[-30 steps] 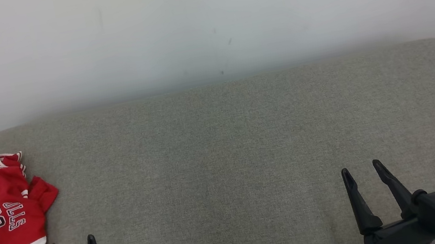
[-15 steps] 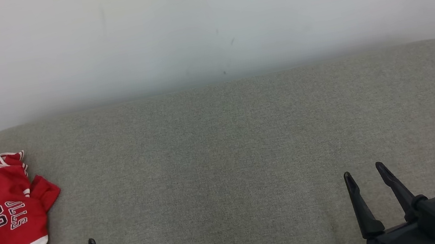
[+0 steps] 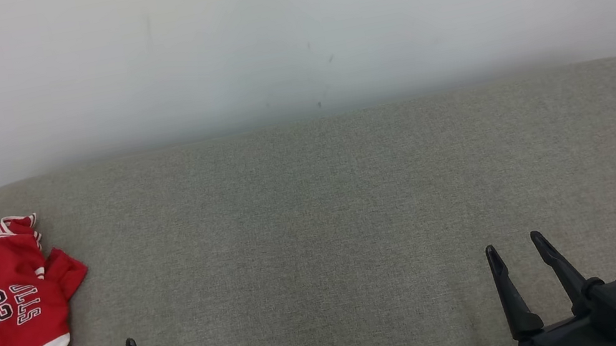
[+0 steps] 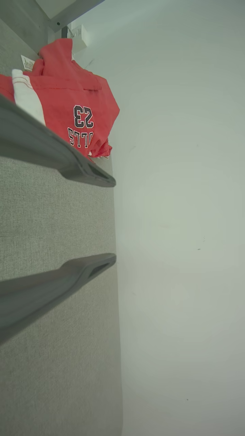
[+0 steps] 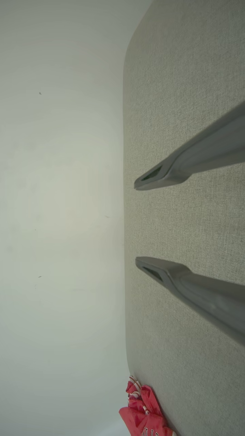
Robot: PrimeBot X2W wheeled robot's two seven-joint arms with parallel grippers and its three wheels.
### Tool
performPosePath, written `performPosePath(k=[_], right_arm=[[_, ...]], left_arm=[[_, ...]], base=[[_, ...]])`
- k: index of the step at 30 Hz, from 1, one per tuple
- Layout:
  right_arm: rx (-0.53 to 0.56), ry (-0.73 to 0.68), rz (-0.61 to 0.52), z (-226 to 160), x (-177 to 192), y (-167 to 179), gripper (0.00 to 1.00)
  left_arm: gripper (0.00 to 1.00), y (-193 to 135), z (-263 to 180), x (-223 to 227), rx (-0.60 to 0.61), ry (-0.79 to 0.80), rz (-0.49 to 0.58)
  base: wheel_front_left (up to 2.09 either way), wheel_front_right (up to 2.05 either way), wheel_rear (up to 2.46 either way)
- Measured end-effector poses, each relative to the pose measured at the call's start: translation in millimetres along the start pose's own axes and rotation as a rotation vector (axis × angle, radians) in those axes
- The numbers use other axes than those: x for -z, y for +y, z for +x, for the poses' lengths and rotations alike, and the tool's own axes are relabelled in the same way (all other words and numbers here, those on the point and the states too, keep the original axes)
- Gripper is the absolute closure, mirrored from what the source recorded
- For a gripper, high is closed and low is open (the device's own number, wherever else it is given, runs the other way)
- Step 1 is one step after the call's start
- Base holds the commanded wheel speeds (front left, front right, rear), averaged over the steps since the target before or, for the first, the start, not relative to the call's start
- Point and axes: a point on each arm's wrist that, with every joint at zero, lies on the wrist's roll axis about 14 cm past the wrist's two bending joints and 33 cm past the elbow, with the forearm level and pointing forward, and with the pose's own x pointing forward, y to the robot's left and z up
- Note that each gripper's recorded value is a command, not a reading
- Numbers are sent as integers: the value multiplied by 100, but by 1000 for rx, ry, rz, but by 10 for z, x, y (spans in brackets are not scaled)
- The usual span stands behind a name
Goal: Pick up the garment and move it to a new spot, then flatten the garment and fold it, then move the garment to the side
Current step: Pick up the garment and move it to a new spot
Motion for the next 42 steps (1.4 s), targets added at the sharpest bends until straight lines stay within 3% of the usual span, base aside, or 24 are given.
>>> performPosePath(k=[9,20,42], right_arm=[[-17,4,15,27,19,58,0],[-111,23,51,137,89,375,0],[-459,83,100,355,241,1560,0]], left_arm=[[0,71,-43,9,-22,5,4],[0,323,-240,6,-106,14,18],[0,1198,-1335,-67,-451,46,85]], base=[[0,0,0],[0,0,0],[0,0,0]])
